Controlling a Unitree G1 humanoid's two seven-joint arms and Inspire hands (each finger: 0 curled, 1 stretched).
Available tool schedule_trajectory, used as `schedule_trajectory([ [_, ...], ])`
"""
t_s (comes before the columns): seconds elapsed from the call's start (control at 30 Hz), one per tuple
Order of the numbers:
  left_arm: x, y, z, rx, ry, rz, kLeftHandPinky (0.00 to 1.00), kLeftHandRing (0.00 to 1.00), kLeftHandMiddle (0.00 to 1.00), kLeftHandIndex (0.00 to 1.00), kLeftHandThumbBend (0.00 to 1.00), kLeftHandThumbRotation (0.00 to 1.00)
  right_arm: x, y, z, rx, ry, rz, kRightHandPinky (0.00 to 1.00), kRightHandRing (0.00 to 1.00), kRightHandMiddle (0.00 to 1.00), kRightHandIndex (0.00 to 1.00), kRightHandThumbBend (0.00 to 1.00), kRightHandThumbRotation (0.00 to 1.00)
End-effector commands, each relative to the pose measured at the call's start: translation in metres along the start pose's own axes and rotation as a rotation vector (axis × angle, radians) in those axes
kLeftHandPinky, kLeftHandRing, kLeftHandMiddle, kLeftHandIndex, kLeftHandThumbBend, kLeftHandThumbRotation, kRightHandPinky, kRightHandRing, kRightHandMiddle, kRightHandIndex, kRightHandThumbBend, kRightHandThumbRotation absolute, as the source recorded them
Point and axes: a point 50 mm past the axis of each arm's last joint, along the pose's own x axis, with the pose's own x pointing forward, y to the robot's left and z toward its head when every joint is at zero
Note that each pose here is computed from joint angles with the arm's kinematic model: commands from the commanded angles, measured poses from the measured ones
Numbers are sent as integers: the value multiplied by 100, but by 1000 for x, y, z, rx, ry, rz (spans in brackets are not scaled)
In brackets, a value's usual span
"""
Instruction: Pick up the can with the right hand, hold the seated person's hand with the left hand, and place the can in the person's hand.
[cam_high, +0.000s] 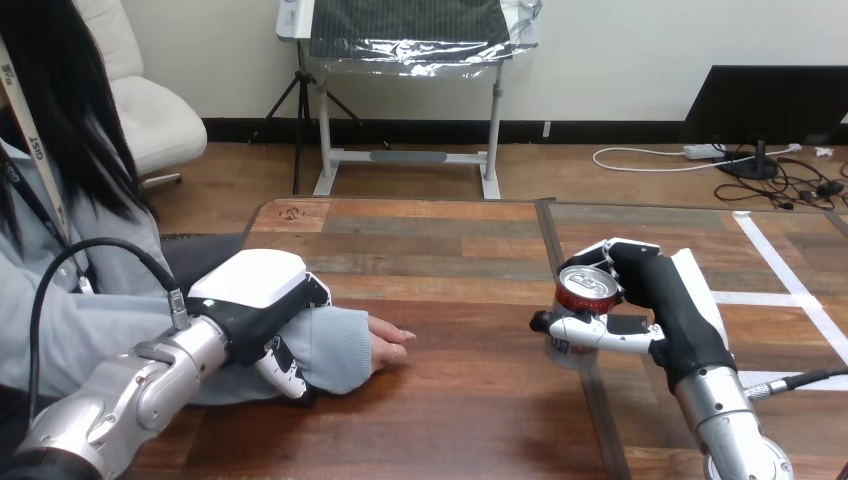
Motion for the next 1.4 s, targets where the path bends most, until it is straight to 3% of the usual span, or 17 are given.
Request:
schedule_trajectory([
  [0.0,2,25,9,12,-61,99,36,41,47,52,90,0,20,-9,32,-8,-148,-26,38,41,46,48,83,0],
  [1.37,-4,44,34,-6,-174,221,33,39,44,49,91,0,29,7,45,29,-194,33,39,42,47,47,83,0],
])
